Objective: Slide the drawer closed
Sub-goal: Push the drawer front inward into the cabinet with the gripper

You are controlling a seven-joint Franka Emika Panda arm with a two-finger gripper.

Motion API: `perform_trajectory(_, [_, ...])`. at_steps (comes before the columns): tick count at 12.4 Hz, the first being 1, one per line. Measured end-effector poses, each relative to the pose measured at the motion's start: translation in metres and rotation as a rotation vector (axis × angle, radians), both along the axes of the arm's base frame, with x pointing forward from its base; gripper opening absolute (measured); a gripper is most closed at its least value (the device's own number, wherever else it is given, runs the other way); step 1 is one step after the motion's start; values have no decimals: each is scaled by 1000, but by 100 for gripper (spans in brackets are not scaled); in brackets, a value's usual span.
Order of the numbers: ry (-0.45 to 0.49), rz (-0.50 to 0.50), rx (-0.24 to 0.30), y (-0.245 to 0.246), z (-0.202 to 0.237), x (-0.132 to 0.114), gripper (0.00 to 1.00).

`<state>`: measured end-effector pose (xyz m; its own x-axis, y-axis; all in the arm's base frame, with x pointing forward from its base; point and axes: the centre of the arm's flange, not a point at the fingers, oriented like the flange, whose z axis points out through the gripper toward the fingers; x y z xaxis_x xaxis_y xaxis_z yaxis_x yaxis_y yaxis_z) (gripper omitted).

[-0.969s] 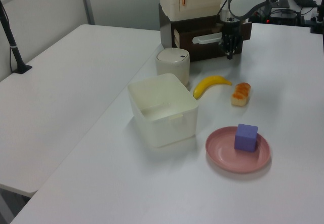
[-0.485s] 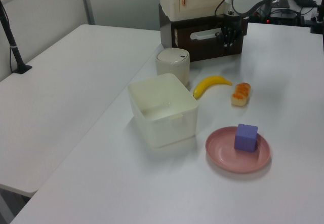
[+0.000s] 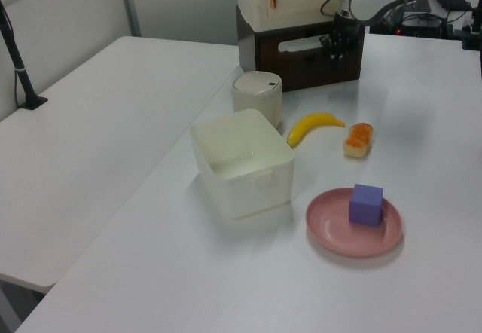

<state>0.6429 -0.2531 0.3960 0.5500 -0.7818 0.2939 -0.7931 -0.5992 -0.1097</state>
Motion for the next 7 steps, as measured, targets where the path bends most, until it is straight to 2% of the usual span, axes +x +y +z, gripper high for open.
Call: perform_trajectory(7, [-29, -12, -6, 1, -2, 1, 1])
